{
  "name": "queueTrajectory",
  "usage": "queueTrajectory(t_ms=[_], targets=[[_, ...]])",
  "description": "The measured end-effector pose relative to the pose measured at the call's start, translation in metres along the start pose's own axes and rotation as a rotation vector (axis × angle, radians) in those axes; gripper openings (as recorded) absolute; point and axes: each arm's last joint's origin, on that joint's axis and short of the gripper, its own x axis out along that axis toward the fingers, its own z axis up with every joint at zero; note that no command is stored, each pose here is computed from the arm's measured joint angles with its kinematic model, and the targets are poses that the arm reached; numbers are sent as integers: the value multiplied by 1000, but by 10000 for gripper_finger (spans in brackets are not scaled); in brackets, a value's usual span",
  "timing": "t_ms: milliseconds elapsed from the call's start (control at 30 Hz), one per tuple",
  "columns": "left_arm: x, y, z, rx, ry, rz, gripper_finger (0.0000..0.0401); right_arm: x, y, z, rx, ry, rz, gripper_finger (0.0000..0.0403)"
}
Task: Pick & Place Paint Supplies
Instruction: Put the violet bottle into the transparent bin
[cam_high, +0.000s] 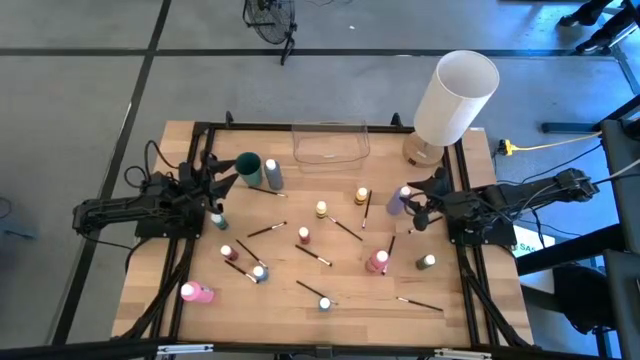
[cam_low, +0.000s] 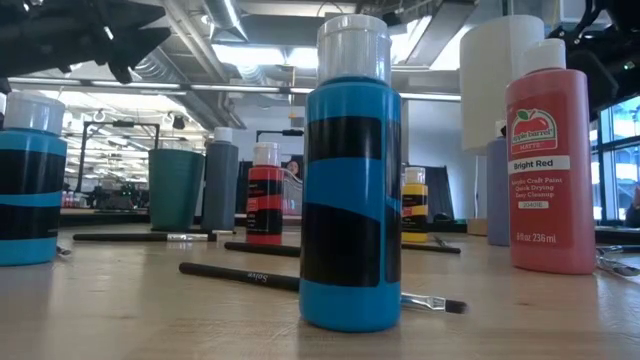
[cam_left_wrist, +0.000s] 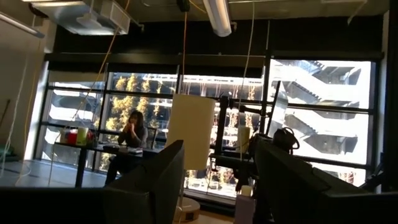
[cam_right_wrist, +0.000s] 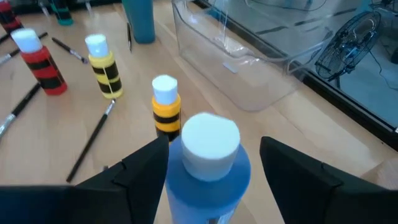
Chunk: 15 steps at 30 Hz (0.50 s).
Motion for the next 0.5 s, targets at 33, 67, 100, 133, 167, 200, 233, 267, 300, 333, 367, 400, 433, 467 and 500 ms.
queueTrajectory(t_ms=[33, 67, 100, 133, 167, 200, 233, 267, 300, 333, 367, 400, 433, 467, 500], targets=[[0, 0, 0, 16, -4, 8, 194, 0, 0, 0, -3, 4, -1, 248], [0, 0, 1, 27, -8, 18, 194, 1, 0, 0, -5, 6, -2, 246], [0, 1, 1, 29, -10, 26, 194, 1, 1, 0, -5, 6, -2, 243], [0, 1, 1, 28, -14, 32, 194, 1, 1, 0, -4, 5, -2, 241], [0, 1, 2, 29, -17, 36, 194, 1, 1, 0, -4, 5, -2, 239], [0, 1, 2, 30, -19, 37, 194, 1, 1, 0, -4, 5, -2, 238], [0, 1, 2, 37, -19, 37, 194, 2, 1, 0, -4, 5, -2, 236], [0, 1, 2, 46, -19, 37, 194, 2, 1, 0, -4, 5, -2, 236], [0, 1, 2, 52, -21, 37, 194, 2, 1, 0, -4, 4, -2, 235], [0, 1, 2, 54, -23, 37, 194, 2, 1, 0, -4, 4, -2, 234], [0, 1, 2, 54, -23, 37, 194, 2, 1, 0, -4, 5, -2, 234], [0, 1, 2, 54, -23, 39, 194, 2, 1, 0, -4, 4, -1, 234], [0, 1, 2, 55, -23, 41, 194, 2, 1, 0, -4, 4, -1, 234], [0, 1, 2, 55, -23, 44, 194, 2, 1, 0, -4, 4, -1, 234], [0, 1, 2, 55, -23, 46, 194, 2, 1, 0, -4, 4, -2, 234]])
